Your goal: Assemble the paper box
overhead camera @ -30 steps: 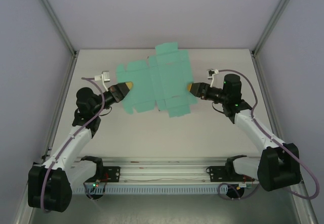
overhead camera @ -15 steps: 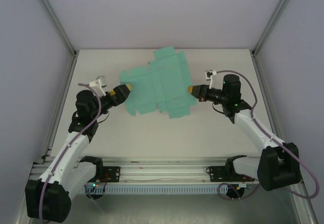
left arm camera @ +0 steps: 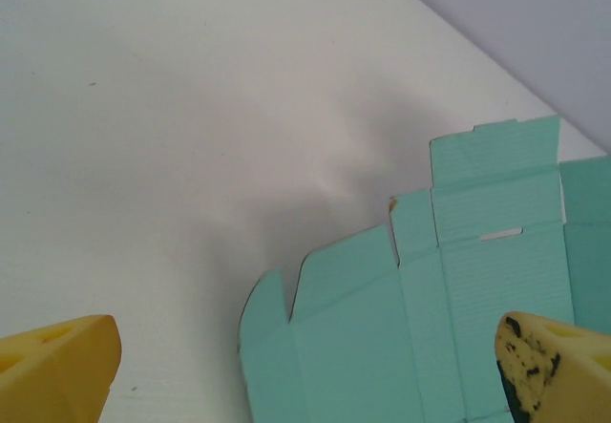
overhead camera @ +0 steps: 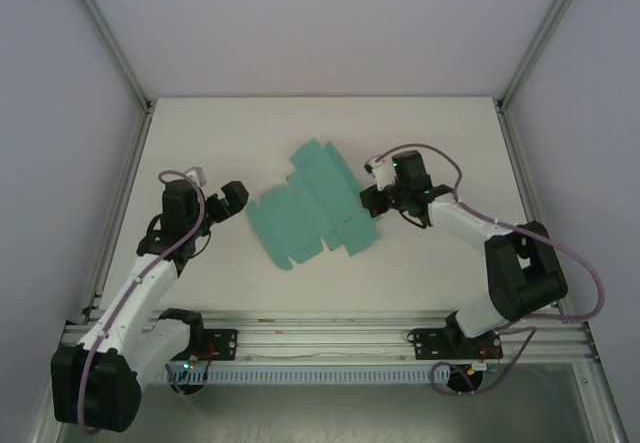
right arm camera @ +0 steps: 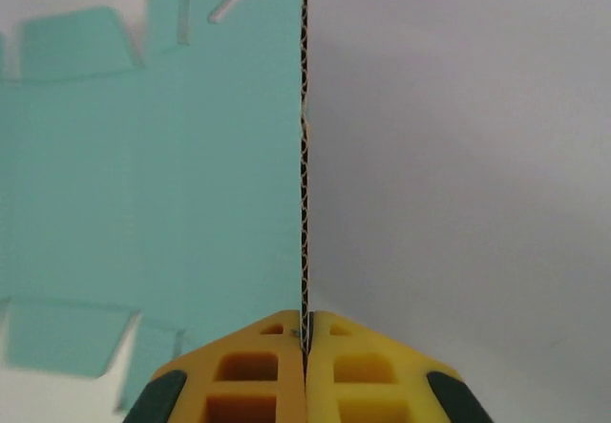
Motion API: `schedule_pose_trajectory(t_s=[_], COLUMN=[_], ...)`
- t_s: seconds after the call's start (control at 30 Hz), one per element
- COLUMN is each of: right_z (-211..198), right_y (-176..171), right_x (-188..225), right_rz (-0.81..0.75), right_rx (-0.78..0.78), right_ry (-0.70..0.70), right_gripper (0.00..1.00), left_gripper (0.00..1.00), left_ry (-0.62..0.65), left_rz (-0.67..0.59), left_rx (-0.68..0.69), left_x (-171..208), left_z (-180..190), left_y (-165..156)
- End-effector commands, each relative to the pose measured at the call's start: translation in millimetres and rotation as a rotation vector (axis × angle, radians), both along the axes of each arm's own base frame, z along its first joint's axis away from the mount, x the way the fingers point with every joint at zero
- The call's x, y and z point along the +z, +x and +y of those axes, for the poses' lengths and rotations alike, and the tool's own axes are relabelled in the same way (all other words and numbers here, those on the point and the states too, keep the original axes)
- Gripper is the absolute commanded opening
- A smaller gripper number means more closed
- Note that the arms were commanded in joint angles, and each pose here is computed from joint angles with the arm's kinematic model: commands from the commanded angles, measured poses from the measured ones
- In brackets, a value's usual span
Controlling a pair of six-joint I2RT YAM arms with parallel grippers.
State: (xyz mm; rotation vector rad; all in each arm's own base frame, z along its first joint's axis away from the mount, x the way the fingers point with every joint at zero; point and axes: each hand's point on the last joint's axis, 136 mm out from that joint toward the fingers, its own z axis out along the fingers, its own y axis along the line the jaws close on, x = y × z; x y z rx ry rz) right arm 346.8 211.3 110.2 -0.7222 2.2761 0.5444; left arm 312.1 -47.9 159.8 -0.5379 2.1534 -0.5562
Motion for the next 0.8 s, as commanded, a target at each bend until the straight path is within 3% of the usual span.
schedule_pose_trajectory(t_s=[0.0, 0.27, 0.4, 0.77], right_z=[-17.7, 11.7, 20.7, 39.2], right_y=[30.0, 26.1, 28.0, 17.4], right_x=[9.5, 20.3, 19.8, 20.8], right_rz=[-0.273, -0.594, -0.694, -0.748], right_rx=[-0.027, 0.179, 0.2, 0.233], right_ry=[-0.296, -0.446, -0.545, -0.497], right_gripper=[0.0, 0.0, 0.0, 0.0], left_gripper=[1.0, 1.0, 1.0, 1.0], left_ry=[0.004, -0.11, -0.241, -0.371], left_rz=[-0.022, -0.04, -0.089, -0.094], left_rx=[-0.069, -0.186, -0.283, -0.395], left_x=[5.6, 12.2, 30.6, 49.5], left_z=[-9.0, -38.3, -65.6, -109.0], left_y=[8.6, 25.3, 35.4, 84.4])
